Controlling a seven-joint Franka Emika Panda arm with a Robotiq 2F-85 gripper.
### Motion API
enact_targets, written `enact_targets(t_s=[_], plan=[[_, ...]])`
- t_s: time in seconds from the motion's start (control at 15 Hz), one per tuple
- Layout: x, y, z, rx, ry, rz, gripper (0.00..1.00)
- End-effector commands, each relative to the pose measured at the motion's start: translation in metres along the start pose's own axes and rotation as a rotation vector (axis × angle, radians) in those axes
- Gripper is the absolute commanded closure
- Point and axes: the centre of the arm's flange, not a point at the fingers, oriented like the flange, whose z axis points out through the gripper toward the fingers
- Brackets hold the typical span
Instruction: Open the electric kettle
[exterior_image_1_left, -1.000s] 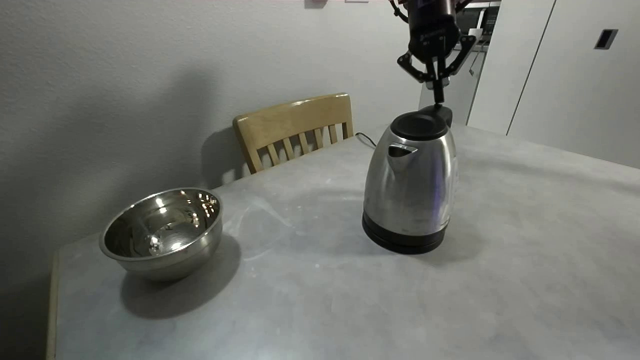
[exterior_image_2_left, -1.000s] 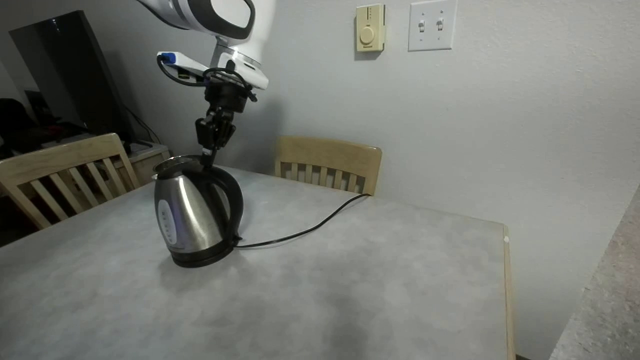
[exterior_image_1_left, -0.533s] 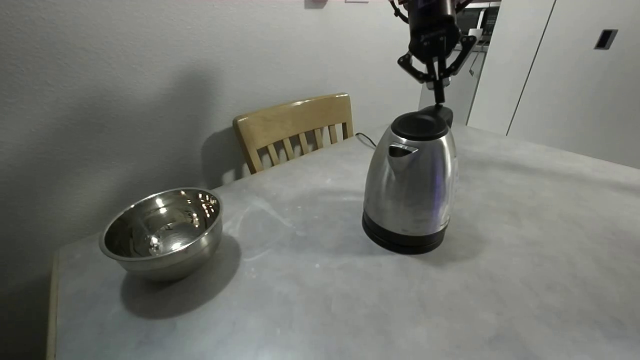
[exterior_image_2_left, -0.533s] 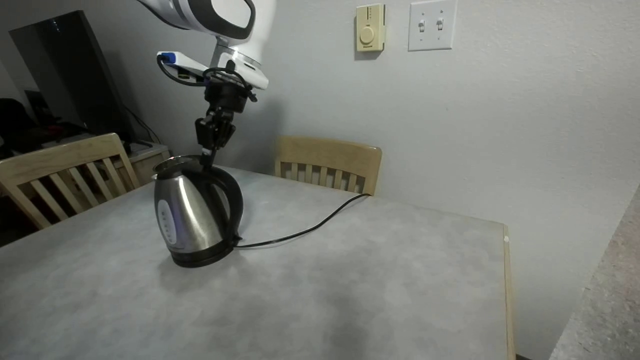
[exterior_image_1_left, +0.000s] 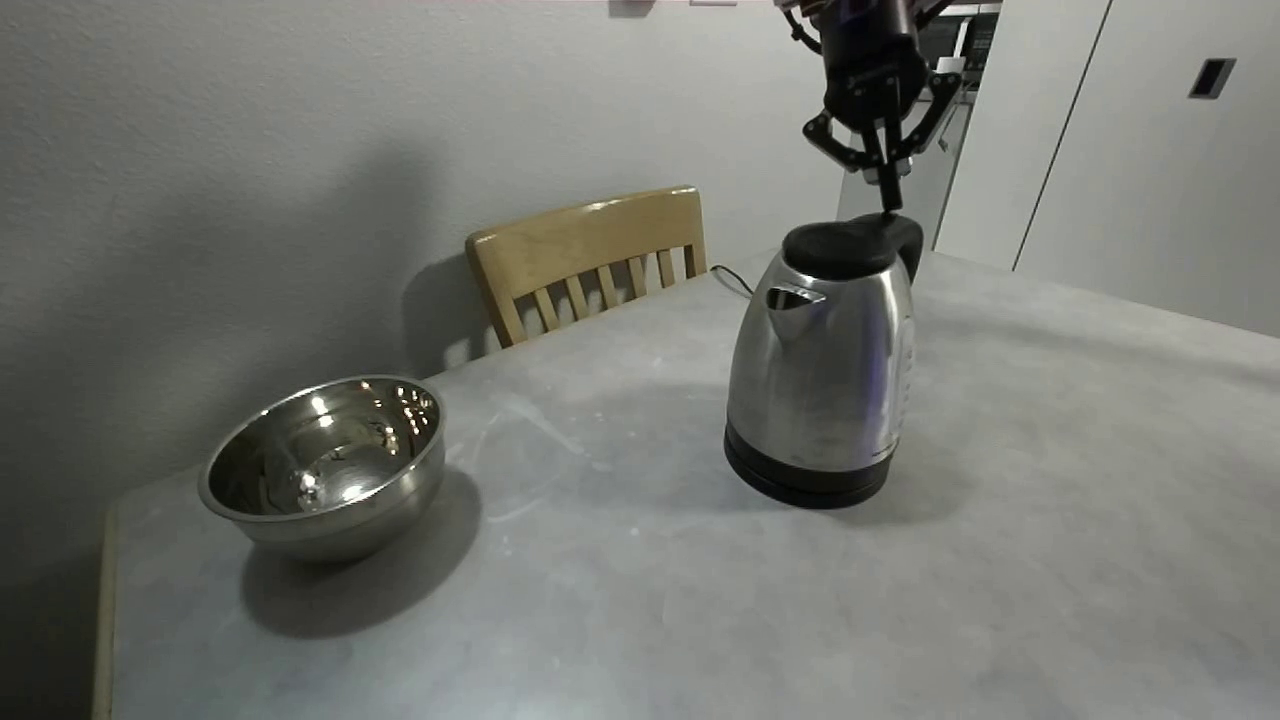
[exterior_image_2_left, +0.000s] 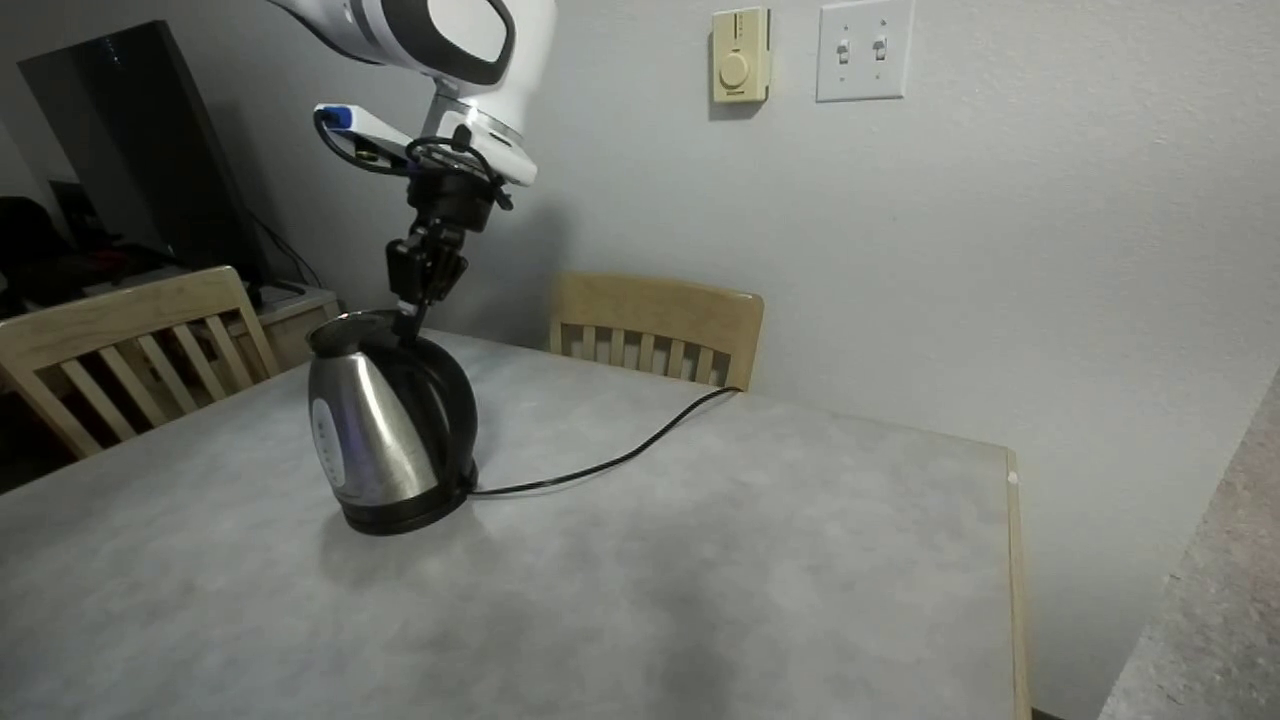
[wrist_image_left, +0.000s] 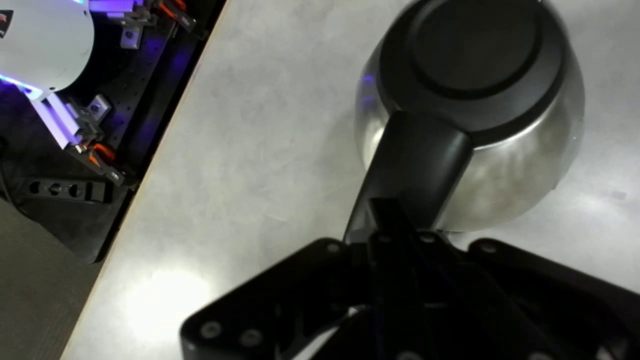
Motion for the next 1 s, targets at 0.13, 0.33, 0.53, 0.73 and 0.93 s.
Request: enact_targets(t_s=[0.13,0.33,0.53,0.73,0.93], plan=[[0.012,-0.024,0.026,-0.054,-0.015,0.011,1.00],[0.009,-0.022,0.022,-0.048,-0.009,0.008,1.00],[0.000,-0.015,0.011,-0.026,0.002,-0.005,1.00],[-0.017,0.000,-0.004,0.010,0.016,-0.030,1.00],[-0.038,0.016,-0.020,0.049,0.043,-0.074,1.00]])
